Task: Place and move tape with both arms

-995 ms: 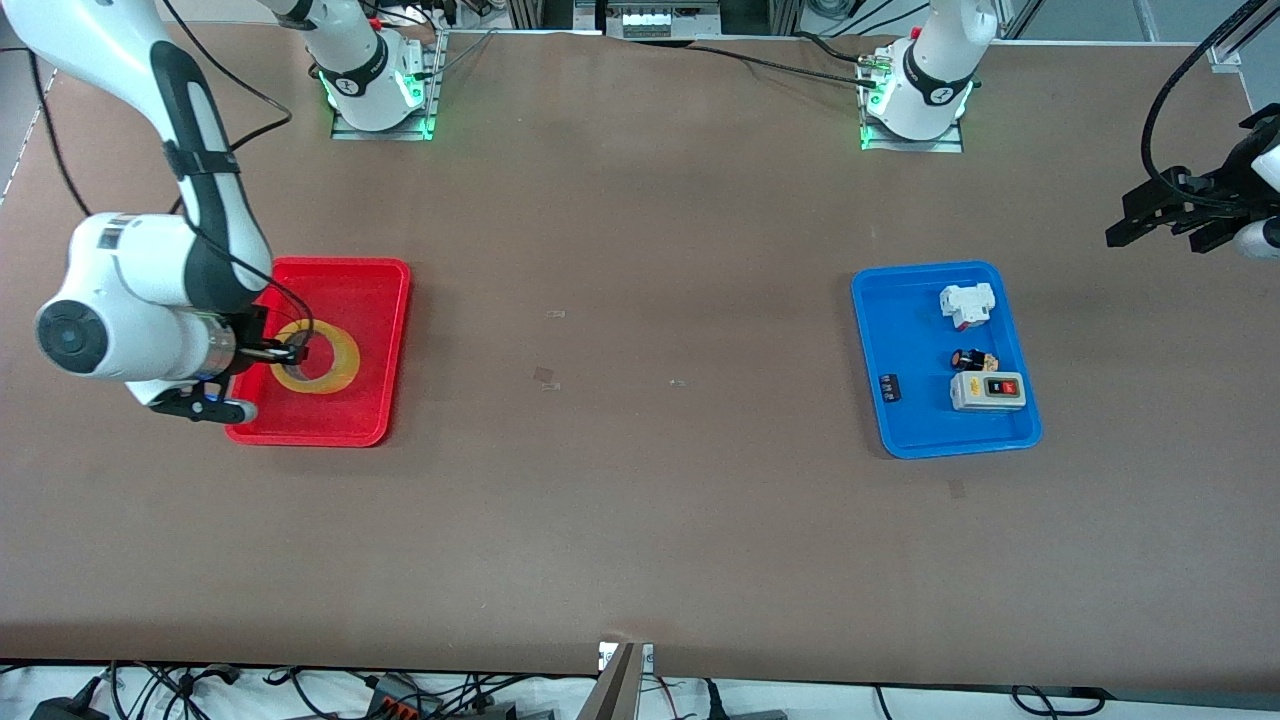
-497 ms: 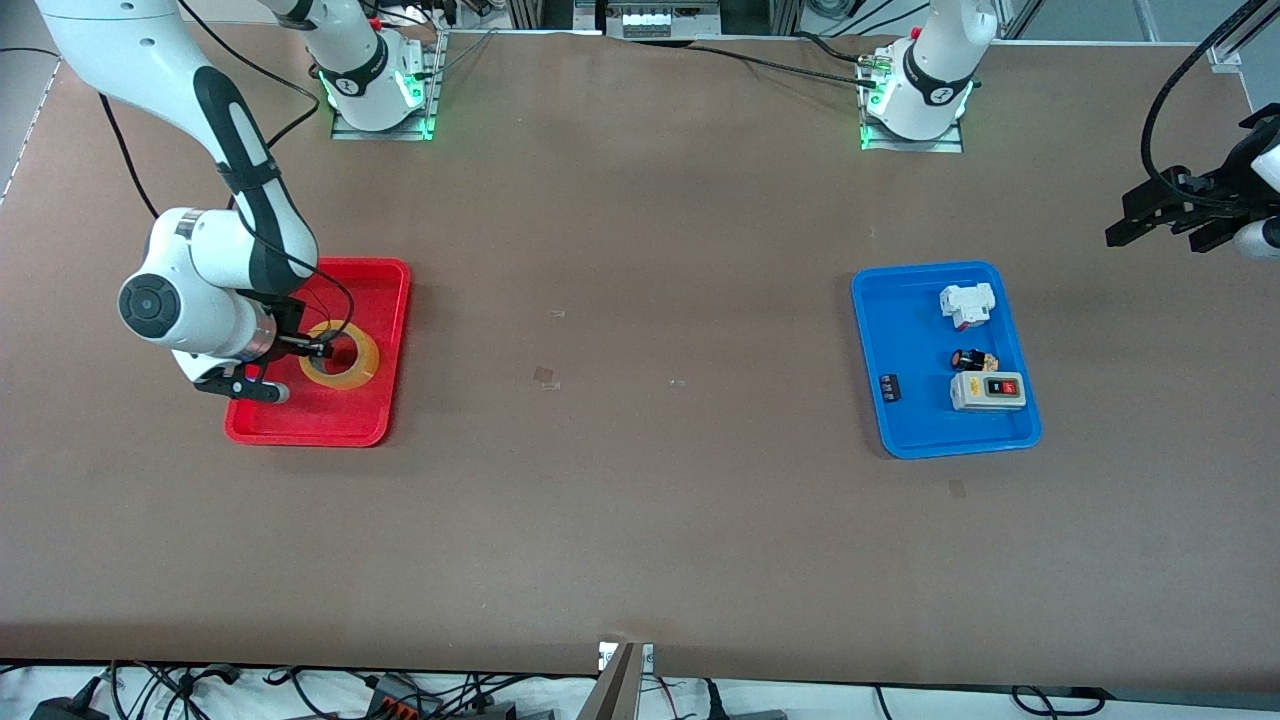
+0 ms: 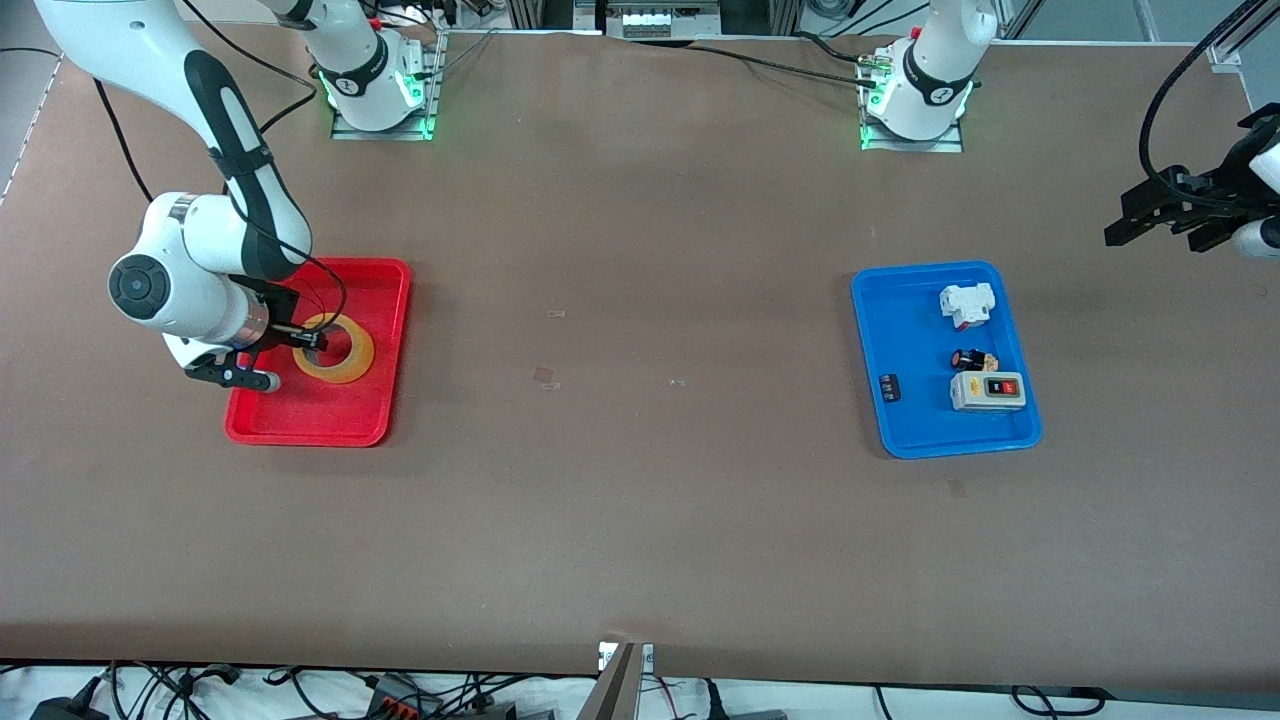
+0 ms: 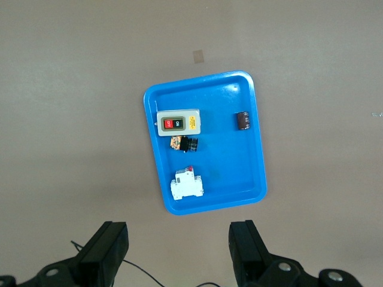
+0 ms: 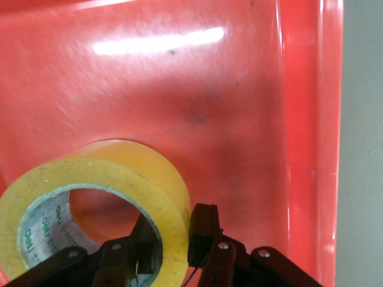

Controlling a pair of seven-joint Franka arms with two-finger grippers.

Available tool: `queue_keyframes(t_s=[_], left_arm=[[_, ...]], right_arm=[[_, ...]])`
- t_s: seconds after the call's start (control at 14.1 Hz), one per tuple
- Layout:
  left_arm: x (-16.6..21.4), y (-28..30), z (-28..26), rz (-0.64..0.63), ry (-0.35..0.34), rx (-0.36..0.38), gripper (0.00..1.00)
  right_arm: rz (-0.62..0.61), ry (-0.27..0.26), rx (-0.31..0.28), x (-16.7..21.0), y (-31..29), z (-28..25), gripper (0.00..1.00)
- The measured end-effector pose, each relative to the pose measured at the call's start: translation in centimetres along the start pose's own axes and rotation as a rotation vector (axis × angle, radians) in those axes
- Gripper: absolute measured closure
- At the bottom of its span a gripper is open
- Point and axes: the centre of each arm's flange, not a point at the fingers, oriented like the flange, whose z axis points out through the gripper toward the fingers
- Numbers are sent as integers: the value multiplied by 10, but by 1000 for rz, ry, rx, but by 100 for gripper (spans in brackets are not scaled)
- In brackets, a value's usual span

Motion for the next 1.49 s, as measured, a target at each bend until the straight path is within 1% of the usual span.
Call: queue_keyframes(t_s=[0.07,0.21,0.28,0.36,0.43,0.5,0.64,0.78,0.99,1.28,1.49], left_arm=[[0,0,0,0,0,0,0],[0,0,0,0,0,0,0],[0,0,0,0,-1,0,0],[0,0,0,0,-2,0,0],[-1,0,0,0,-5,-1,0],[-1,0,1,0,-6,-1,0],[-1,0,1,0,-7,-1,0],[-1,0,1,0,-7,-1,0],[-1,0,1,0,-7,-1,0],[-1,0,1,0,-7,-1,0],[-1,0,1,-1,-7,-1,0]], right_arm=[[-14,-7,-1,0,4,4,66],[-51,-8,2,2,17,5,44],[-59,-1,4,5,20,1,30],[-64,0,6,9,21,-7,19],[-69,-12,8,14,20,-21,4],[-72,-36,9,20,19,-39,0],[-78,-83,12,32,15,-88,0],[-84,-89,16,43,12,-145,0],[-97,-48,21,53,7,-225,0],[-154,63,24,50,-23,-319,0],[-179,83,23,40,-35,-354,0]])
